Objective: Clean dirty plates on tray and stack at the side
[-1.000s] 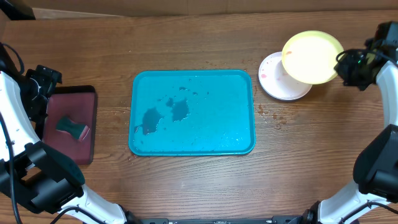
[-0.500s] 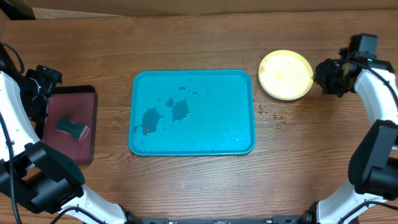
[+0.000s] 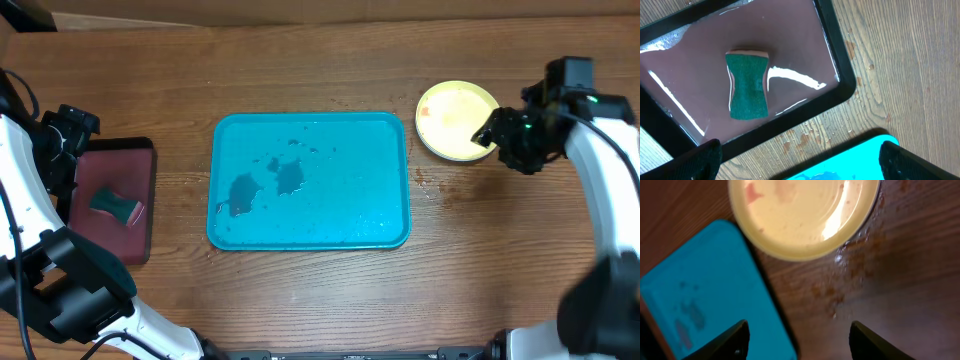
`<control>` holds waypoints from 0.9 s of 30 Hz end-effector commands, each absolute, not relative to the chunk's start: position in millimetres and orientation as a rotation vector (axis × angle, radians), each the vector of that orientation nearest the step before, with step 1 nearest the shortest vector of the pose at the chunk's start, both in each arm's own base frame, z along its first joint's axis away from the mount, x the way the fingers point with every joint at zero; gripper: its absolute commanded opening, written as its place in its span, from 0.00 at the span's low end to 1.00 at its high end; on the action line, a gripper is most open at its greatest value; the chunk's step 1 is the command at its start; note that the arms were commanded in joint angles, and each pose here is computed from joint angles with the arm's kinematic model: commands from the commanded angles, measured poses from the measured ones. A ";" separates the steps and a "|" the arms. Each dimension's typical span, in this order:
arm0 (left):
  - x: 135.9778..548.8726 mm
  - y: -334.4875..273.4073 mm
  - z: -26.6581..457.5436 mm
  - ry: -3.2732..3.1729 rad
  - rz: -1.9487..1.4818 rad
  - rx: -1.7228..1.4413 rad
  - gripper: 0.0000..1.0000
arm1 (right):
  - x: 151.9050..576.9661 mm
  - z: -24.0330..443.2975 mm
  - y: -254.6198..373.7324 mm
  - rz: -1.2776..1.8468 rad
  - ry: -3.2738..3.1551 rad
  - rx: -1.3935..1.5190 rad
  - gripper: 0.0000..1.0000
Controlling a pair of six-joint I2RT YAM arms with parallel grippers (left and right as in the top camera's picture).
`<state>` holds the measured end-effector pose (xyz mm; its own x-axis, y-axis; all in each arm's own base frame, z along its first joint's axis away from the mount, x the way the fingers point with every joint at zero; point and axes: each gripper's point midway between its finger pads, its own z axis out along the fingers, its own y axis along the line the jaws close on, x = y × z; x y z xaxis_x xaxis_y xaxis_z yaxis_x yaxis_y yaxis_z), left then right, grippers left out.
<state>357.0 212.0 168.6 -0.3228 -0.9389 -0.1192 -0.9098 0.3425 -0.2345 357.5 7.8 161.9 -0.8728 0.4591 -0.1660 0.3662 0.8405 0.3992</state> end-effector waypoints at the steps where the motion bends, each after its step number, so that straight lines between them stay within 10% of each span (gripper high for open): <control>1: 359.4 211.5 177.4 2.361 -0.187 -1.643 1.00 | 325.4 233.8 17.1 0.528 2.631 0.462 0.66; 5: 359.5 211.3 177.4 2.361 -0.187 -1.643 1.00 | 267.6 265.5 31.0 0.524 2.614 0.395 0.72; 7: 359.4 211.5 177.4 2.361 -0.187 -1.643 1.00 | 238.1 272.6 36.6 0.528 2.625 0.384 1.00; 27: 359.4 211.5 177.4 2.361 -0.187 -1.643 1.00 | 183.2 294.8 43.5 0.523 2.544 0.333 1.00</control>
<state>356.7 211.8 168.5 -0.3230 -0.9390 -0.1180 -0.9101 0.3424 -0.2336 174.2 42.7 289.4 -0.8535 0.3482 -0.3877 0.1685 0.8885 0.4269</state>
